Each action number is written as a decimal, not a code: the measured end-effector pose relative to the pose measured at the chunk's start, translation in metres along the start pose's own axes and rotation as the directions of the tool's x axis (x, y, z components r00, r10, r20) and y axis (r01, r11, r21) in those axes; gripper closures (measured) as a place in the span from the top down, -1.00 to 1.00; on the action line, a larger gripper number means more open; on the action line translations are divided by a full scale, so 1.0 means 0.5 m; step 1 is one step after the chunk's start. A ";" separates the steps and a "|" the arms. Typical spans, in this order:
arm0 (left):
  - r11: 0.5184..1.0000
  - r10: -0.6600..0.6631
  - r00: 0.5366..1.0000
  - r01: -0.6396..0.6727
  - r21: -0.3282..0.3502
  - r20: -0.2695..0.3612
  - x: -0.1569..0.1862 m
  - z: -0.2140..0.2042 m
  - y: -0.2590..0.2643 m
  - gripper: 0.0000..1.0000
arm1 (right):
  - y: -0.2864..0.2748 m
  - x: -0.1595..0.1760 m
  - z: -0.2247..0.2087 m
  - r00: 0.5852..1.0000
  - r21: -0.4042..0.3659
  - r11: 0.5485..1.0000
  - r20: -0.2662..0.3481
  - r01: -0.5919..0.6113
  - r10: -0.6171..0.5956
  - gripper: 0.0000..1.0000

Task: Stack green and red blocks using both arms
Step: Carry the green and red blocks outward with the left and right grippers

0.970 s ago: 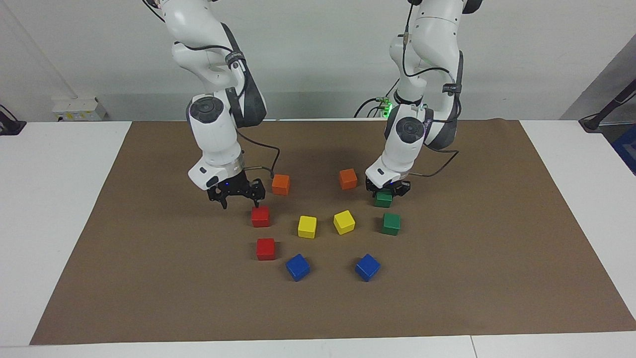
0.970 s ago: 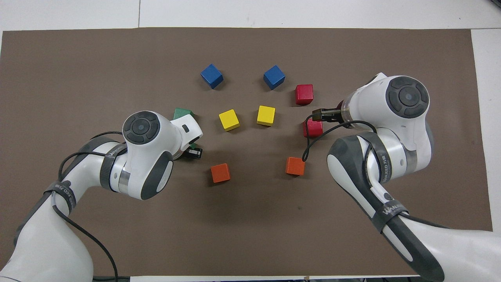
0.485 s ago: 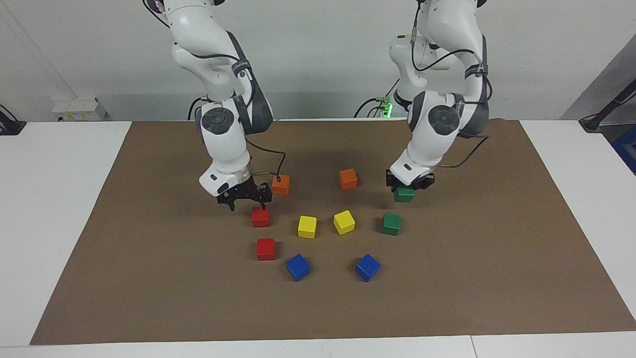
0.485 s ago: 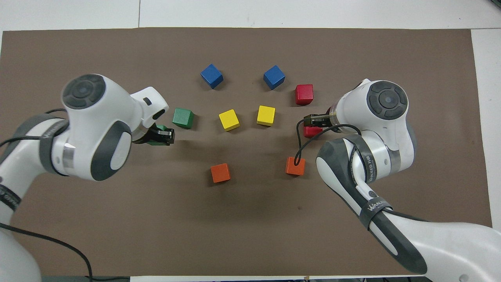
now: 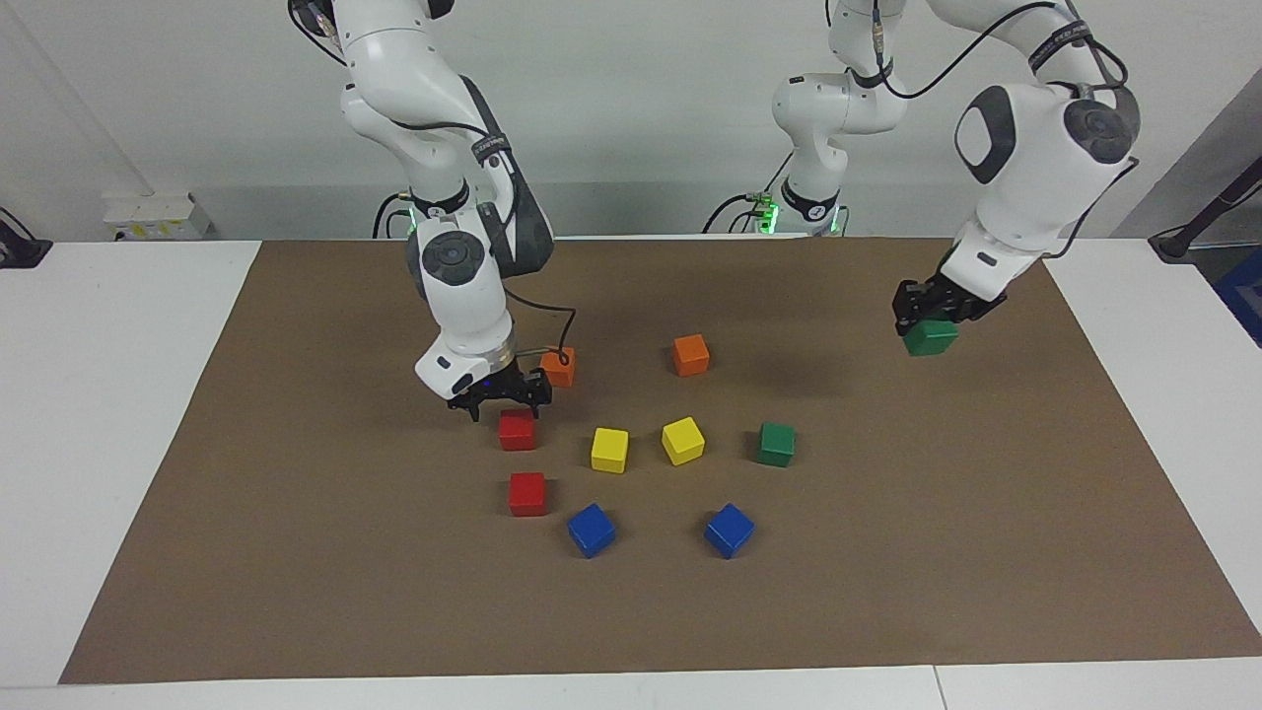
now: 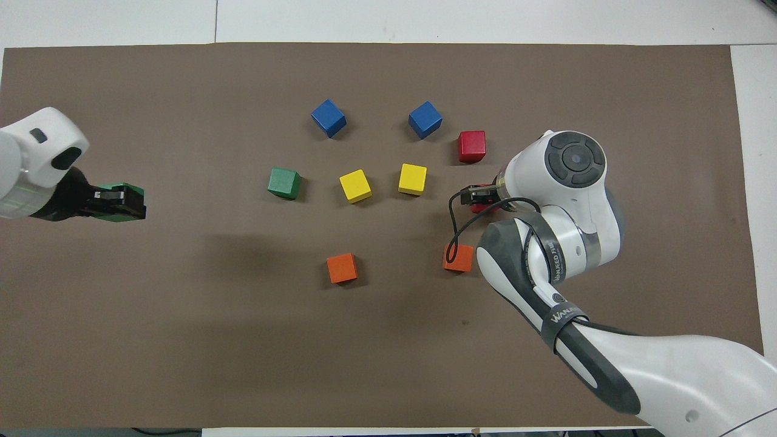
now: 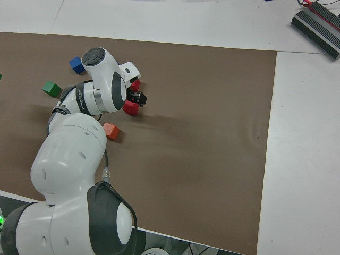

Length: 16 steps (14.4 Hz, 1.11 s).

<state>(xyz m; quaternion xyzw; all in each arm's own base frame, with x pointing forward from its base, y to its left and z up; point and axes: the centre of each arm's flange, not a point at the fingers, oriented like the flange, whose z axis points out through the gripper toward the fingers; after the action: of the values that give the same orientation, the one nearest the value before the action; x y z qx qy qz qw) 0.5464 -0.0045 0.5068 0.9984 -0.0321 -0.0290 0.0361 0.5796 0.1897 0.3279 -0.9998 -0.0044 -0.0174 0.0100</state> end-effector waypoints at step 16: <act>0.998 0.061 0.997 -0.060 0.013 -0.046 -0.093 0.269 -0.228 0.12 | 0.004 0.020 -0.002 1.000 -0.012 1.000 0.026 -0.016 0.016 0.10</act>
<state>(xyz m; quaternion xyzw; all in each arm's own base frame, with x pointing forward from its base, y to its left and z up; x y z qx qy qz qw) 0.4990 0.1026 0.3671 0.9976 -0.0617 -0.0048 0.0319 0.5896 0.1879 0.3290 -1.0000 0.0035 -0.0044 0.0042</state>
